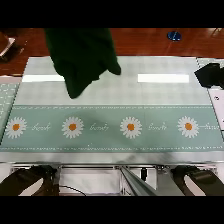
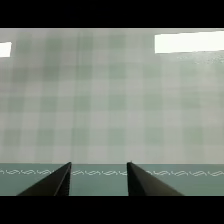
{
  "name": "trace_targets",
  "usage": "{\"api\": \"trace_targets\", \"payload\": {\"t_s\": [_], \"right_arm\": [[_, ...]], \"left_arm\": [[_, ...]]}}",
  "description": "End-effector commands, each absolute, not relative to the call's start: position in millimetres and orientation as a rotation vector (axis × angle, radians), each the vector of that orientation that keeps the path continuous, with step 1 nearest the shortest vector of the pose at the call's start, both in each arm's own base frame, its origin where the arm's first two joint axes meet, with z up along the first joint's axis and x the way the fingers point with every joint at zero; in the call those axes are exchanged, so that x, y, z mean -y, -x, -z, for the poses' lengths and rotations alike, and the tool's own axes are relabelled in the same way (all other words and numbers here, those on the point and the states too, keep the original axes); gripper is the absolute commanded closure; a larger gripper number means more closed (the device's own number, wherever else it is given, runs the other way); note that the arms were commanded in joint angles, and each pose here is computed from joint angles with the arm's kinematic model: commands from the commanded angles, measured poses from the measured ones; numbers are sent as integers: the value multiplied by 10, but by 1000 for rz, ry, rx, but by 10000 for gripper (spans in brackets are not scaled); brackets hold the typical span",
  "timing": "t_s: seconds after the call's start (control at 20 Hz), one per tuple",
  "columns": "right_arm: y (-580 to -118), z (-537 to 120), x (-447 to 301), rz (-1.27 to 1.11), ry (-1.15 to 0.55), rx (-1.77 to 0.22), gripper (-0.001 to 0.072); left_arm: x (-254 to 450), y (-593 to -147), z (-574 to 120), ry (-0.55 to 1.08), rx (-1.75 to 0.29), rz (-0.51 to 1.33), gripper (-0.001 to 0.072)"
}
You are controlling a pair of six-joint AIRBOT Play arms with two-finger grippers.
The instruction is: Fold the shirts.
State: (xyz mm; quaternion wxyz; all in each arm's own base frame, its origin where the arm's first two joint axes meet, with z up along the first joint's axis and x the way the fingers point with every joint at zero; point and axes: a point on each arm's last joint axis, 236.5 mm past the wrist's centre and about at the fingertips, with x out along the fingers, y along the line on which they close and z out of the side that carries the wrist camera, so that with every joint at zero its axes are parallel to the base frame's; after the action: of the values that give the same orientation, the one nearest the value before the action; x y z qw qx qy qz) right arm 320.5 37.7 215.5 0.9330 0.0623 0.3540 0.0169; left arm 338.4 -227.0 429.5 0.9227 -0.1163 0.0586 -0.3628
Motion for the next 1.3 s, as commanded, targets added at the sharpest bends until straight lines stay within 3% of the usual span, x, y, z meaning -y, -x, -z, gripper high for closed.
{"api": "trace_targets", "payload": {"t_s": [0.0, 0.4, 0.5, 0.6, 0.75, 0.8, 0.85, 0.9, 1.05, 1.25], "right_arm": [[-3078, -2149, -369, -37, -121, -747, 306], [-3070, -2148, -427, -60, -132, -751, 306], [-3066, -2147, -453, -69, -139, -753, 306], [-3063, -2088, -519, -91, -158, -766, 306], [-3069, -1816, -689, -142, -208, -814, 306], [-3074, -1688, -757, -160, -234, -832, 306], [-3084, -1571, -814, -174, -259, -845, 306], [-3100, -1450, -852, -181, -280, -854, 306], [-3149, -1221, -846, -167, -282, -888, 306], [-3170, -1295, -697, -146, -173, -872, 305]], "left_arm": [[2241, -2873, -4344, 231, -88, 788, 686], [2504, -2350, -2663, 506, -309, 837, 686], [2555, -2300, -1713, 532, -540, 781, 686], [2536, -2009, -685, 441, -842, 739, 686], [2408, -1457, 161, 304, -1225, 709, 684], [2390, -1378, 281, 282, -1291, 699, 584], [2394, -1336, 336, 265, -1332, 696, 320], [2421, -1348, 327, 256, -1347, 698, 200], [2579, -1660, -169, 177, -1198, 795, 200], [2109, -2443, -1138, 31, -951, 645, 201]]}}
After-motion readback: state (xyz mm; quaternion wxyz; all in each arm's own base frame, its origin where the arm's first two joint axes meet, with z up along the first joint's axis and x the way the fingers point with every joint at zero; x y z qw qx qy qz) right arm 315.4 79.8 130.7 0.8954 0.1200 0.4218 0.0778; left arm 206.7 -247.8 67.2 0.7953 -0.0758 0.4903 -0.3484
